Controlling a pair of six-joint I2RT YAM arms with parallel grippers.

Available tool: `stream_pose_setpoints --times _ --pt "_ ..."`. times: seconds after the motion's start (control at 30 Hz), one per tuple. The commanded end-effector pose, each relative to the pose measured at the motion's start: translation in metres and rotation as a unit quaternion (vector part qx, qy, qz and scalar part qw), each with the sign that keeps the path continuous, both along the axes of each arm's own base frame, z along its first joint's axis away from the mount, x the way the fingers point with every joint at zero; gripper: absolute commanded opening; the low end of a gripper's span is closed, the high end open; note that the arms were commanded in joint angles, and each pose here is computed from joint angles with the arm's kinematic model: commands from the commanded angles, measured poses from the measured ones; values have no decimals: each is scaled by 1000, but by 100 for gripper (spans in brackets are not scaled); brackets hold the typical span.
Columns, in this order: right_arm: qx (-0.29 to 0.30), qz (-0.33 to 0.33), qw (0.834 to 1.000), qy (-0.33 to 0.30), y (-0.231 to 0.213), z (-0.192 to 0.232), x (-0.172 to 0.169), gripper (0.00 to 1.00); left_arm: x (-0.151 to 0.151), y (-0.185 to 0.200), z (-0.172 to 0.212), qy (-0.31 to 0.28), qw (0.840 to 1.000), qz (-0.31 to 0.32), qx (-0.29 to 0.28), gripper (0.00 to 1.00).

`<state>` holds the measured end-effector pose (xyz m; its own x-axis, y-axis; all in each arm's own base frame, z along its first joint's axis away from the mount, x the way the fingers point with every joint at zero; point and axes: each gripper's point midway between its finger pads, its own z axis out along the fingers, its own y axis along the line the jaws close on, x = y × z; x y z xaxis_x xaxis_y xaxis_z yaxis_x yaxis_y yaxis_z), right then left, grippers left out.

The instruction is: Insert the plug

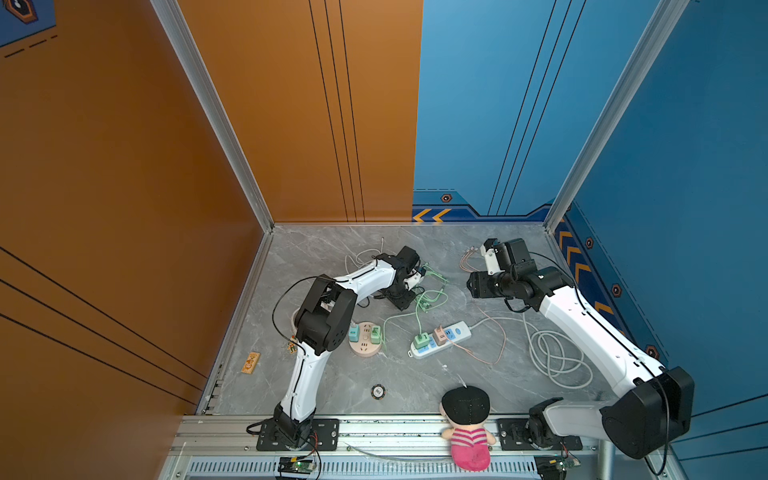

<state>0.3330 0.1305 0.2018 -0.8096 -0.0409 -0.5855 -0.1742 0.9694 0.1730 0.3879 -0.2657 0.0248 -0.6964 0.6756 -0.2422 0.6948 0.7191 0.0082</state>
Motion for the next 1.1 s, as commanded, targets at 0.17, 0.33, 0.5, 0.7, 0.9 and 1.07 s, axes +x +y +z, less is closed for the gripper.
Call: stream_pose_setpoints --times 0.17,0.33,0.5,0.7,0.9,1.07 --pt "31 14 999 -4 15 10 3 70 0 16 31 -10 999 30 -45 14" --pt "66 38 997 -10 33 19 8 70 0 12 66 -35 996 25 -77 14" --pt "116 64 991 -9 57 25 15 70 -6 6 99 -54 992 12 -114 14" --pt "190 100 977 -1 93 34 26 70 -23 -2 133 -81 985 -20 -151 15" --pt "241 129 962 10 122 39 30 69 -30 -8 153 -107 978 -29 -176 15" --pt "243 158 957 28 141 31 20 68 -33 -26 158 -125 973 -38 -188 15"
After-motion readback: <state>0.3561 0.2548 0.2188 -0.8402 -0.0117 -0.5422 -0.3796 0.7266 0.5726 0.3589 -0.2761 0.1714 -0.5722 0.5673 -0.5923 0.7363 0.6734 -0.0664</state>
